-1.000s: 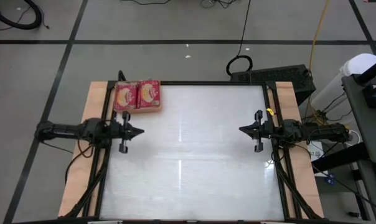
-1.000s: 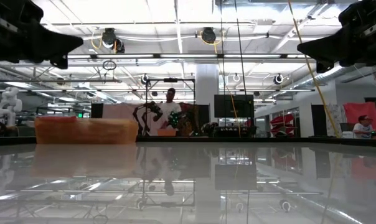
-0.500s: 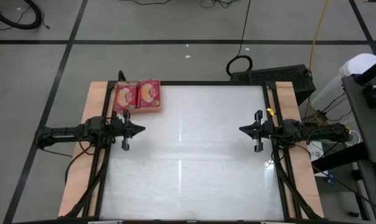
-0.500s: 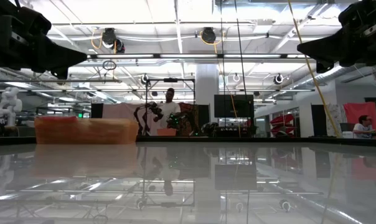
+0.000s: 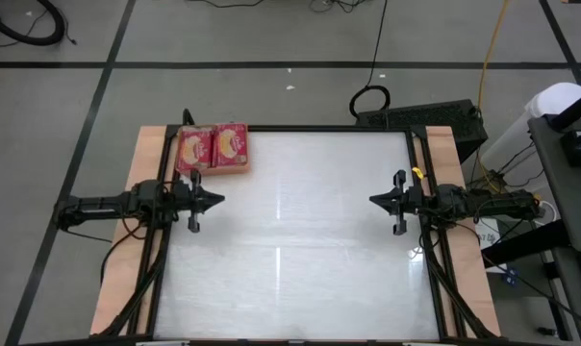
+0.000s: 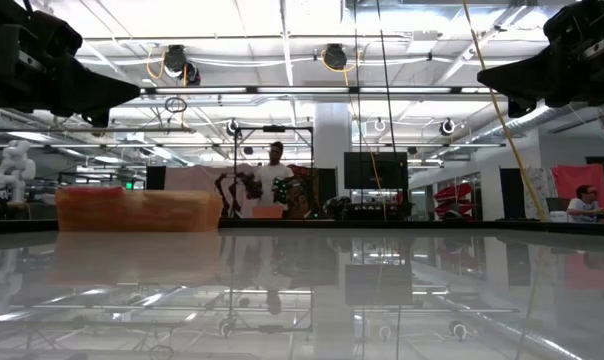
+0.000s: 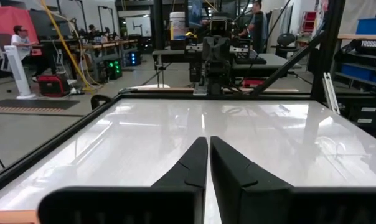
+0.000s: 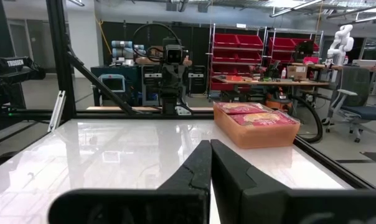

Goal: Sort popcorn bags into baskets
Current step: Return to Home Position

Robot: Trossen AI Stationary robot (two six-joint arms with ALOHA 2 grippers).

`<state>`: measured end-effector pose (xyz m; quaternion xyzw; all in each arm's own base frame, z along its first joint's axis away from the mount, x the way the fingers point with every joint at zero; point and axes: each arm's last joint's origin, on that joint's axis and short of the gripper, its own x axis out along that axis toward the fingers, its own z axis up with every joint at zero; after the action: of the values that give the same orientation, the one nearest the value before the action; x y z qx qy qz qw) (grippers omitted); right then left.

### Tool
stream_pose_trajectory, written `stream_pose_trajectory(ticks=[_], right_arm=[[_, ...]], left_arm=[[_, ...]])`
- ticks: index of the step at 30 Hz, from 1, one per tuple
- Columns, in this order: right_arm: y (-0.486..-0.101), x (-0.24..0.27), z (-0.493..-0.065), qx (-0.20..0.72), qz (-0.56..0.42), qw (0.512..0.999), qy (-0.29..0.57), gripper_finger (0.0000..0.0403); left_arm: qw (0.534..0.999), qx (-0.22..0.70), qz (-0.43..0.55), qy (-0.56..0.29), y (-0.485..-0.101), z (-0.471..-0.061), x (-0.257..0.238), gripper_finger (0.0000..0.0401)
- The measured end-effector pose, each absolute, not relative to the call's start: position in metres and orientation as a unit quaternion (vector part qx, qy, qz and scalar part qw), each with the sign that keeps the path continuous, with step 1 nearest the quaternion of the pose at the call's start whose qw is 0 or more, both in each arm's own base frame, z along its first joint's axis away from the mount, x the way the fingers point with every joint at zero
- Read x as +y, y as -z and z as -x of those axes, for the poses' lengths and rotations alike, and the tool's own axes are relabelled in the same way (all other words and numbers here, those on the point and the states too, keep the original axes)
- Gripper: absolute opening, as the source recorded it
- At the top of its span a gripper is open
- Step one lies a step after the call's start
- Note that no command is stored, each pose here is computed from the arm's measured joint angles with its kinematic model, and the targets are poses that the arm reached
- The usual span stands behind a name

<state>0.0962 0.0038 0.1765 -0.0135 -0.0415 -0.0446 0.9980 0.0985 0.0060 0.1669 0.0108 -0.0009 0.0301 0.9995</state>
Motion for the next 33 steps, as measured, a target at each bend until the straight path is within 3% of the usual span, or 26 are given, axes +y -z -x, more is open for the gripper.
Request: stream_pose_trajectory(ticks=[33], right_arm=[[-0.1765, 0.0038, -0.0962, -0.041, 0.013, 0.998, 0.045, 0.0000]], left_arm=[[0.999, -0.001, -0.011, -0.030, -0.1669, -0.0985, 0.0060, 0.0033]])
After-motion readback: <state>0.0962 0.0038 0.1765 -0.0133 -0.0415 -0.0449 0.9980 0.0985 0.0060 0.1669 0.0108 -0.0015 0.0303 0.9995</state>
